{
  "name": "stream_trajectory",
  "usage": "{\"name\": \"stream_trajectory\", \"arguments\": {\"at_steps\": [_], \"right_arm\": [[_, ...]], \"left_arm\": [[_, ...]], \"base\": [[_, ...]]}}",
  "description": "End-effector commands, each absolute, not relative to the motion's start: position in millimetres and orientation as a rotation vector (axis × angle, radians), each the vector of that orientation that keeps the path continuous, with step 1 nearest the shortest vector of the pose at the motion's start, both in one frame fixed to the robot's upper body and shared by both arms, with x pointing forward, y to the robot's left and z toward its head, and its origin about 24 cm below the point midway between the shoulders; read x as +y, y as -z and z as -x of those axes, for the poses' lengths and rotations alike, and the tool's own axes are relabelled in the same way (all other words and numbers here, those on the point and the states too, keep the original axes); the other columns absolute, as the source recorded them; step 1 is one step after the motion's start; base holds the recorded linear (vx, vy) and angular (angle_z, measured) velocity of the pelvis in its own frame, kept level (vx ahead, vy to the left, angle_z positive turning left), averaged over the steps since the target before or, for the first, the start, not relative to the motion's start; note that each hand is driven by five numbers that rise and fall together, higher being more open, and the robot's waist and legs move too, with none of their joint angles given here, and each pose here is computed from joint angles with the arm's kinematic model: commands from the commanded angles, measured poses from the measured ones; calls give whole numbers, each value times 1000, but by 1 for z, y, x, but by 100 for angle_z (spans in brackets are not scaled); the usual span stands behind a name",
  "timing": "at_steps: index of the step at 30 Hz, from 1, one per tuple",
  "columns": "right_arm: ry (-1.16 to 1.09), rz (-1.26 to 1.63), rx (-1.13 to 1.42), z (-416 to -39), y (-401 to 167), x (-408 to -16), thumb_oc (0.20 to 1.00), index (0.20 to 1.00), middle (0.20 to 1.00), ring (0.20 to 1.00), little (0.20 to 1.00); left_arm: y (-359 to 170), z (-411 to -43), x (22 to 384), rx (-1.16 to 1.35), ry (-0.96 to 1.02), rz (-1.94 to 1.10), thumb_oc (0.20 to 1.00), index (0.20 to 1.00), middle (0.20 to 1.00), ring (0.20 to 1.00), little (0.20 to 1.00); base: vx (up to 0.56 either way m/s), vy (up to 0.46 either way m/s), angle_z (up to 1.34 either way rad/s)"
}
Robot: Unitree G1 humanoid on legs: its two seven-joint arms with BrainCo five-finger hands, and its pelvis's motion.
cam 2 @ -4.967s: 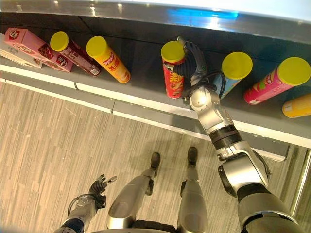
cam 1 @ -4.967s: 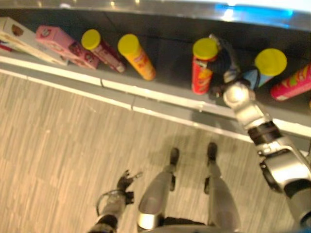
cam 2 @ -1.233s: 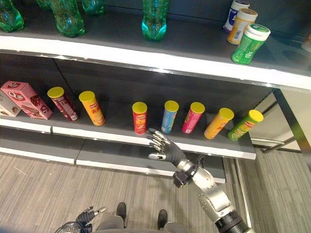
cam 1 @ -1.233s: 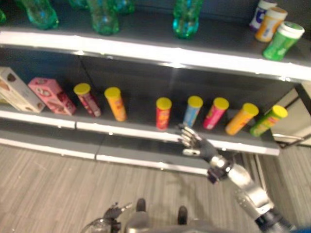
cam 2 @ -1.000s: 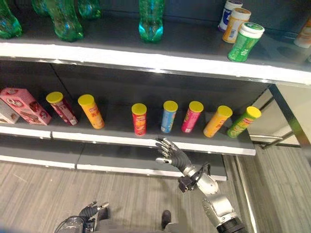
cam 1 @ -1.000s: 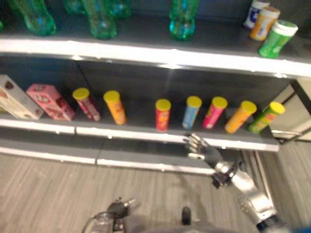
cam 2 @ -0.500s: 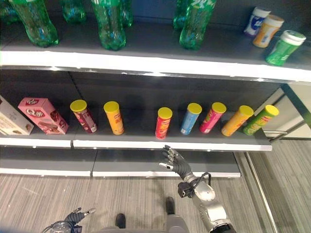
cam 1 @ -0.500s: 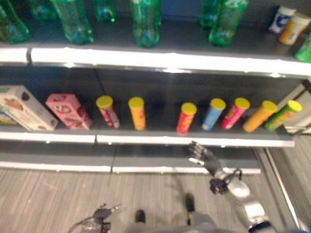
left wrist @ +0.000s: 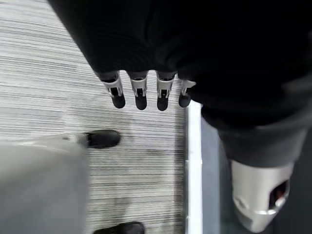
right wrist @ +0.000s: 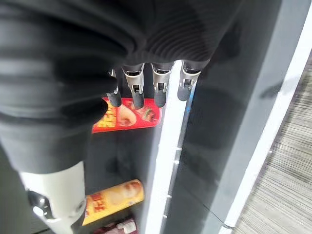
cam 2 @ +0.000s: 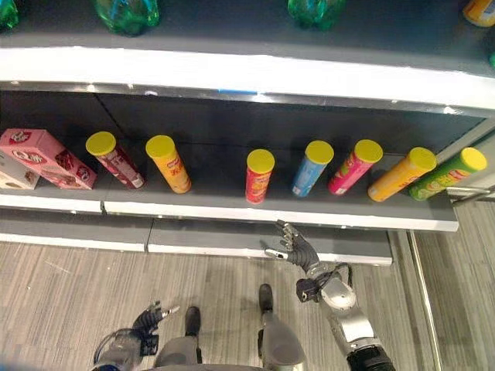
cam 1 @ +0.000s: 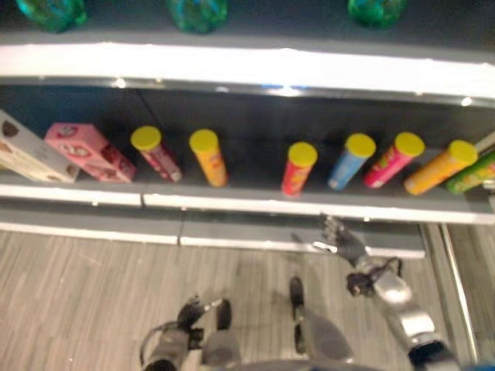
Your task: Put the goods on the table back onto the shelves and tidy them up.
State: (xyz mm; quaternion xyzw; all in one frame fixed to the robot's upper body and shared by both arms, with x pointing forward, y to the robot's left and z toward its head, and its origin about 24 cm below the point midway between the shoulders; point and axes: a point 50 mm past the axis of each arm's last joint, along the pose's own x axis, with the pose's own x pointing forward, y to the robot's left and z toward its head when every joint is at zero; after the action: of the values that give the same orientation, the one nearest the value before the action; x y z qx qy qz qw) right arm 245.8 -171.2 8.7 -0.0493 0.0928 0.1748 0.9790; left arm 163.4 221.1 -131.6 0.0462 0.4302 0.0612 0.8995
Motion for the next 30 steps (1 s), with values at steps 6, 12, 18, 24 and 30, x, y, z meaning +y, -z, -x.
{"name": "stream_trajectory", "arguments": {"at_steps": [6,12,18,24,30], "right_arm": [[-308,218,-138,-276,-81,-172,1000,1000,1000,1000,1000],[-281,315,-204,-291,-99,-173,1000,1000,1000,1000,1000],[-219,352,-236,-297,-109,-183,1000,1000,1000,1000,1000],[-173,371,-225,-307,-110,-189,1000,1000,1000,1000,1000],[-150,378,-196,-316,-107,-191,1000,1000,1000,1000,1000]], "left_arm": [[126,-179,223,862,-119,-129,1000,1000,1000,1000,1000],[120,-192,215,820,-94,-129,1000,1000,1000,1000,1000],[120,-192,213,813,-89,-130,1000,1000,1000,1000,1000],[118,-196,210,797,-80,-139,1000,1000,1000,1000,1000],[117,-196,211,795,-81,-145,1000,1000,1000,1000,1000]], "base": [[-52,-7,1],[-21,-4,0],[0,0,0],[0,0,0],[0,0,0]]}}
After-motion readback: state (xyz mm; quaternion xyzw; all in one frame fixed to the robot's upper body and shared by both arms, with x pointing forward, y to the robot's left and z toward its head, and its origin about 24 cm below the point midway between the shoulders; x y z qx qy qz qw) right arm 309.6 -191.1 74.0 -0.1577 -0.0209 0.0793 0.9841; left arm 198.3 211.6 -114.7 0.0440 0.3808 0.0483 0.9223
